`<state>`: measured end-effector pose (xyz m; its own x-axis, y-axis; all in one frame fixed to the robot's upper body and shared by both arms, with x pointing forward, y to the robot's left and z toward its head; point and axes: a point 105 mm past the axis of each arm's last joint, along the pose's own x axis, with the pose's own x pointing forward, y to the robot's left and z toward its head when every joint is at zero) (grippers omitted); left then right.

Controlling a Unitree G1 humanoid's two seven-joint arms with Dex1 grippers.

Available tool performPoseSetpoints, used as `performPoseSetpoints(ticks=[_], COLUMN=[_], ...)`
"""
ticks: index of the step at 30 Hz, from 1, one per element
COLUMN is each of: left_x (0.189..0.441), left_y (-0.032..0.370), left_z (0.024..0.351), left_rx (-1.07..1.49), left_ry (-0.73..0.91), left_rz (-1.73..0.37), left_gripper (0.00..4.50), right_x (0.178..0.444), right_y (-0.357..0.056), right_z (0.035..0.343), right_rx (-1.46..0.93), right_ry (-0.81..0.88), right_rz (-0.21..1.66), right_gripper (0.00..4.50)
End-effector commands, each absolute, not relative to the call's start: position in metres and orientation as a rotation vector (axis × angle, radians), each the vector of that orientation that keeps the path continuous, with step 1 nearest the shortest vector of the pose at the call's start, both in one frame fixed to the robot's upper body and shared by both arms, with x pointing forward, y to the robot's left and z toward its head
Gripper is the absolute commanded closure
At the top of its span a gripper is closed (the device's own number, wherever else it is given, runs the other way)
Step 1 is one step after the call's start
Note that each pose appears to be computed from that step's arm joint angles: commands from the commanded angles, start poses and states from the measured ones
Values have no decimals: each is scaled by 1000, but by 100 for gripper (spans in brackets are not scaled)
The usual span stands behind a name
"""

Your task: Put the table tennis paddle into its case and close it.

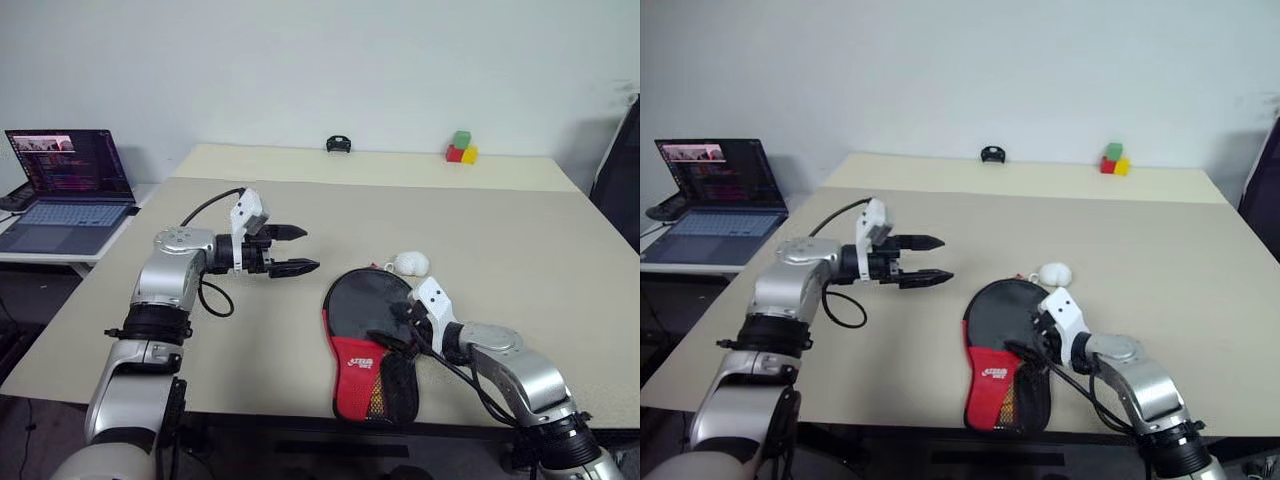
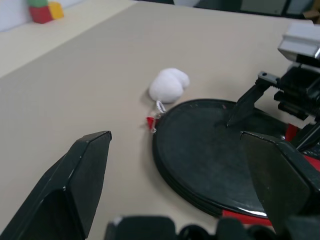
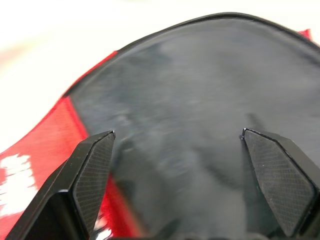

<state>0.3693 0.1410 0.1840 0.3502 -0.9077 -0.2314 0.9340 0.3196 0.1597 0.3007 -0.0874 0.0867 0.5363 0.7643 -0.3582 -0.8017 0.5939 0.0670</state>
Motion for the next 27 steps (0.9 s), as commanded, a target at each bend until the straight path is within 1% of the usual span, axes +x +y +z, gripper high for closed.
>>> performPoseSetpoints(ticks=[1, 8, 11, 14, 16, 17, 21, 27], left_x=[362, 357, 355, 351, 348, 345, 337, 337], left_y=[133, 129, 127, 122, 119, 117, 114, 107], left_z=[196, 192, 189, 185, 182, 180, 174, 168], left_rx=[326, 326, 336, 347, 342, 346, 373, 427], left_ry=[47, 37, 34, 27, 26, 29, 41, 50], left_rz=[-1250, -1260, -1259, -1264, -1273, -1284, -1316, -1331], left_gripper=[4, 4, 4, 4, 4, 4, 4, 4], right_x=[296, 294, 300, 315, 325, 327, 313, 306], right_y=[-87, -93, -104, -124, -137, -141, -146, -159], right_z=[126, 188, 202, 209, 217, 221, 225, 220], right_rx=[-78, -49, -74, -171, -228, -244, -266, -226], right_ry=[287, 138, 94, 53, -3, -22, -21, 58], right_rz=[1014, 1062, 1014, 892, 802, 786, 852, 859], right_gripper=[0, 0, 0, 0, 0, 0, 0, 0])
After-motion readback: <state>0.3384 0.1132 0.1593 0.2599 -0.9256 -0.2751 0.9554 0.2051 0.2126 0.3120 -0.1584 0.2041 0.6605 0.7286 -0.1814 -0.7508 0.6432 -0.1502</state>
